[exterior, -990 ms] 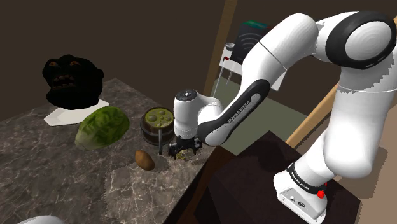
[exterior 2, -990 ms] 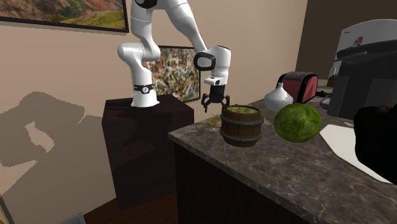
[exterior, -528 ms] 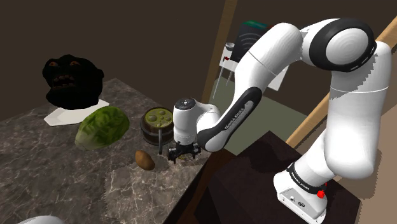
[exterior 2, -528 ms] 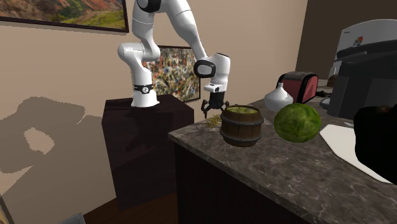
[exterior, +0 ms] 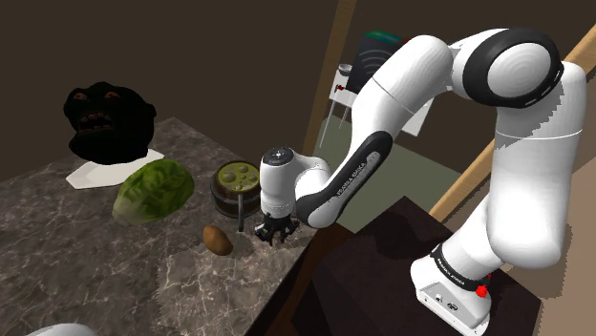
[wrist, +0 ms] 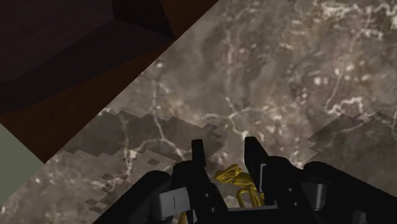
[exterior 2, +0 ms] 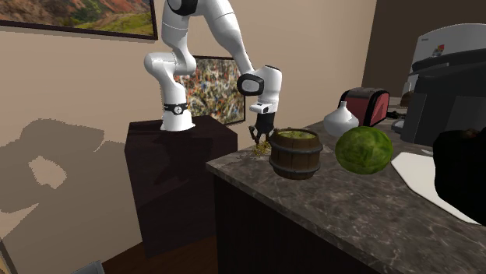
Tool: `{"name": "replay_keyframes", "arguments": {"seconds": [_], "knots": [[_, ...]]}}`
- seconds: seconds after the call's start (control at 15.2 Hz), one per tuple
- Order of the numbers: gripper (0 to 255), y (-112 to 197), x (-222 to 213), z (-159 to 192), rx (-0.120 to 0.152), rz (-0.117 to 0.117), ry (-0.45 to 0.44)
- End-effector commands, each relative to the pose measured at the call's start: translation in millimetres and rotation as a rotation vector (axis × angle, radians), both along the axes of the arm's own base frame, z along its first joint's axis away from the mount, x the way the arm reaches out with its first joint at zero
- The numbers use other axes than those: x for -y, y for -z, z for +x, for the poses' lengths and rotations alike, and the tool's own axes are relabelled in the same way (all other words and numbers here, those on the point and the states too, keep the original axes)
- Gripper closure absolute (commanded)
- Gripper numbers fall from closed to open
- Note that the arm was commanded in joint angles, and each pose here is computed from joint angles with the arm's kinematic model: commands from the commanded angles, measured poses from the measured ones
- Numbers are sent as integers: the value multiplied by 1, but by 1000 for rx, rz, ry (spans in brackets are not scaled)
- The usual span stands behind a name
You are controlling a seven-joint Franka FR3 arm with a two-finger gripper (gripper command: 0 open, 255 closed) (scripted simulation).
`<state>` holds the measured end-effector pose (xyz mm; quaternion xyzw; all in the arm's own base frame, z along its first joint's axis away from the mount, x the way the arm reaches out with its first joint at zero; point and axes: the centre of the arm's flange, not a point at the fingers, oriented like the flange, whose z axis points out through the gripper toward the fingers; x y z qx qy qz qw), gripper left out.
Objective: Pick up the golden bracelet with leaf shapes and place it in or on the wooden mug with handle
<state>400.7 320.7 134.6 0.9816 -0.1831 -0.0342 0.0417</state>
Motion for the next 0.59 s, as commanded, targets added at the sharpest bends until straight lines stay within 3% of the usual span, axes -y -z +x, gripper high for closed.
{"name": "replay_keyframes", "arguments": {"seconds": [0.0,0.46,0.53], "knots": [[255,0,0,0,0,0,0],[255,0,0,0,0,0,0],[0,0,0,0,0,0,0]]}}
